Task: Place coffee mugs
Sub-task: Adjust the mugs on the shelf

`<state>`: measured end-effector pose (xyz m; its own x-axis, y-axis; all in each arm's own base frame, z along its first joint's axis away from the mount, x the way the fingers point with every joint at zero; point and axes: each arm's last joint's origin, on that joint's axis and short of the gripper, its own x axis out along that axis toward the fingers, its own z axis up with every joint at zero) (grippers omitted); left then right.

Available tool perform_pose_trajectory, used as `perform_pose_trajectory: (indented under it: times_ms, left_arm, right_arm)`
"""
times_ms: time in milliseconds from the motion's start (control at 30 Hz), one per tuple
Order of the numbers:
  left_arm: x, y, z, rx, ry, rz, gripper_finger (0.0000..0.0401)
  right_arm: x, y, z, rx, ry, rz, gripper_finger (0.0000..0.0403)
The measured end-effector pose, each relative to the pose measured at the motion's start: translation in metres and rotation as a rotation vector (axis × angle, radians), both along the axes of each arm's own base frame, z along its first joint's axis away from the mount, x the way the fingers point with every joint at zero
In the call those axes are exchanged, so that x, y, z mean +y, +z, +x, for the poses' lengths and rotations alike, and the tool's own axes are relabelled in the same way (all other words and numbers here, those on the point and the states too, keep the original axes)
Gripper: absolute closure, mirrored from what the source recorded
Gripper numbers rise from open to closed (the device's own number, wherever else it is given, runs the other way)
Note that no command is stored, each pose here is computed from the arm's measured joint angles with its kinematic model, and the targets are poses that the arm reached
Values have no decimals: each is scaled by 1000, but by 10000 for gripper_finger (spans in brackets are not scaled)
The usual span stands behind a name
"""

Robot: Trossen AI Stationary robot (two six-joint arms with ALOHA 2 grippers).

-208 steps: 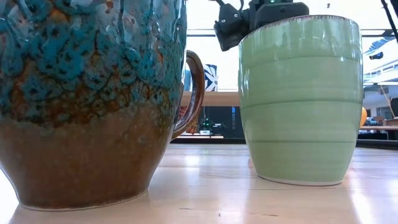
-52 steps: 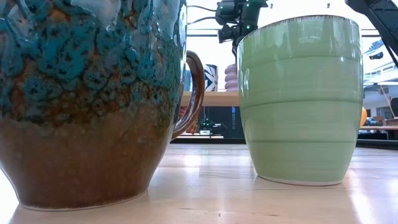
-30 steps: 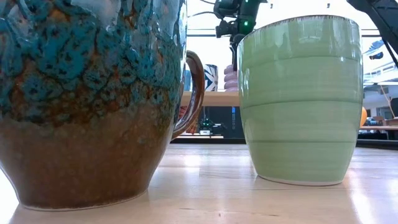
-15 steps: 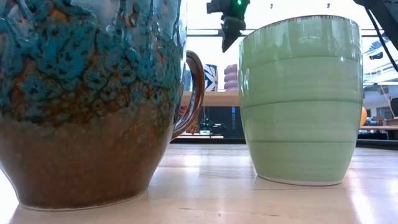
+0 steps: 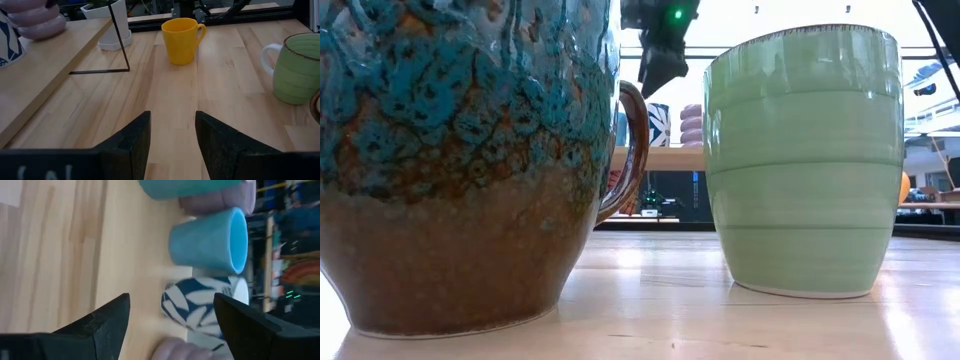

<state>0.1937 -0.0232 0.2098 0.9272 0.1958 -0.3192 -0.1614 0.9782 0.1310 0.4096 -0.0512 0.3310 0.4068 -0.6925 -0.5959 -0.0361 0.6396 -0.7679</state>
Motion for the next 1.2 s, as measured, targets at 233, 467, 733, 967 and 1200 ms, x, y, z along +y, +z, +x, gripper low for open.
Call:
perform_pose_trajectory:
  times_ms: [233,467,733,967,1200]
  left_arm:
    - [0,0,0,0,0,0,241]
    - [0,0,0,0,0,0,241]
    - [0,0,0,2,0,0,241]
    - [0,0,0,6,0,1,241]
    - [0,0,0,5,0,1,241]
  right_arm:
    - [-8,-29,4,24,0,-43,184]
    - [-30,-40,2,8,-4,20,281]
    - [-51,-46,1,-40,-32,32,307]
    - [-57,-60,1,-17,-43,-41,306]
    - [-61,-68,0,-17,-69,-93,306]
